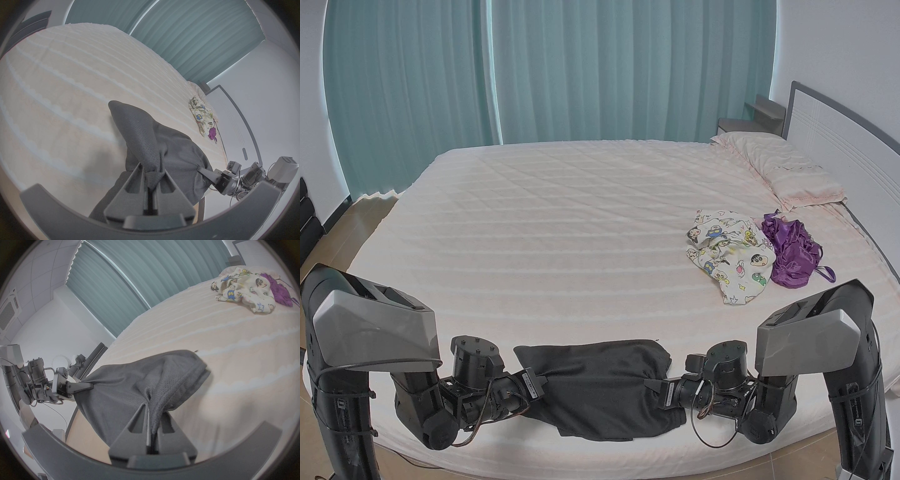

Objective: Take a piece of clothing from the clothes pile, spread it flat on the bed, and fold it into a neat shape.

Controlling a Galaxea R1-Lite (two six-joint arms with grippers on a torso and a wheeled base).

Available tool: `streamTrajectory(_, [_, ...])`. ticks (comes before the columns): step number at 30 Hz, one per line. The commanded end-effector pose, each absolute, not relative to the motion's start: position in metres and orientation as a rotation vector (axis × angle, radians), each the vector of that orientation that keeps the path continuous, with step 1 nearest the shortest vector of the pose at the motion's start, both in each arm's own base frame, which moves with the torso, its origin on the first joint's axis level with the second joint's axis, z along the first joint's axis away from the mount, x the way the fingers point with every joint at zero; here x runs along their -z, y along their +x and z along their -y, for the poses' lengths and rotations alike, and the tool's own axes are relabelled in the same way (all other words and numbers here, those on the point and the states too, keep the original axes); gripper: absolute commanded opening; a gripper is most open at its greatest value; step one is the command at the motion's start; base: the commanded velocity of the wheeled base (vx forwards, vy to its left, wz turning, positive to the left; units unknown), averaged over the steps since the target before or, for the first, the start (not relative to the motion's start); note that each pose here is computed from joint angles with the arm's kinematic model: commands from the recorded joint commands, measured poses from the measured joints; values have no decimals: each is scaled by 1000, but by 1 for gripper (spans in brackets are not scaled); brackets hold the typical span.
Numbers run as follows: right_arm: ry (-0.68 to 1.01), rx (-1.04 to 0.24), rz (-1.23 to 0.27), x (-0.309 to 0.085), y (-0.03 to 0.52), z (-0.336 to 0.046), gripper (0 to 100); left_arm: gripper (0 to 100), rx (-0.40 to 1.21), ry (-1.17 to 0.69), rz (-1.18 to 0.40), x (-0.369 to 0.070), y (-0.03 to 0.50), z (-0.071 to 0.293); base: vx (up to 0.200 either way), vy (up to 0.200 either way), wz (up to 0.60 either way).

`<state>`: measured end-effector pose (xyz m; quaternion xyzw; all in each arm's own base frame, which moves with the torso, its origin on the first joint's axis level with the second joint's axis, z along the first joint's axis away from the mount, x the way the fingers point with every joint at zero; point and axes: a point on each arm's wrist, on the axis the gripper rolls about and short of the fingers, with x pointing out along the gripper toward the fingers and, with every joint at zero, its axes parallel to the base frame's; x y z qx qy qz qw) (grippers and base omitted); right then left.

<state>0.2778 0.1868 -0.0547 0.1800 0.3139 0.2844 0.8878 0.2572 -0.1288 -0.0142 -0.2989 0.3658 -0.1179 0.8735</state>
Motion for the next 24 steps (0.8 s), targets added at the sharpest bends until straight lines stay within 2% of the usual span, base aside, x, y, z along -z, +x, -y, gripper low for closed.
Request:
streamTrajectory(1, [382,-591,-631,47,276,-182,0,0,280,-621,-739,1,250,134,0,-200,0])
streamTrajectory(7, [393,-609,-619,31,270,-176,0,0,307,-613,-741,-2,246,141,0,-200,0])
streamTrajectory(24, [393,-587,-629,28,266,-167,0,0,293,-638,-754,1,246,141,0,-200,0])
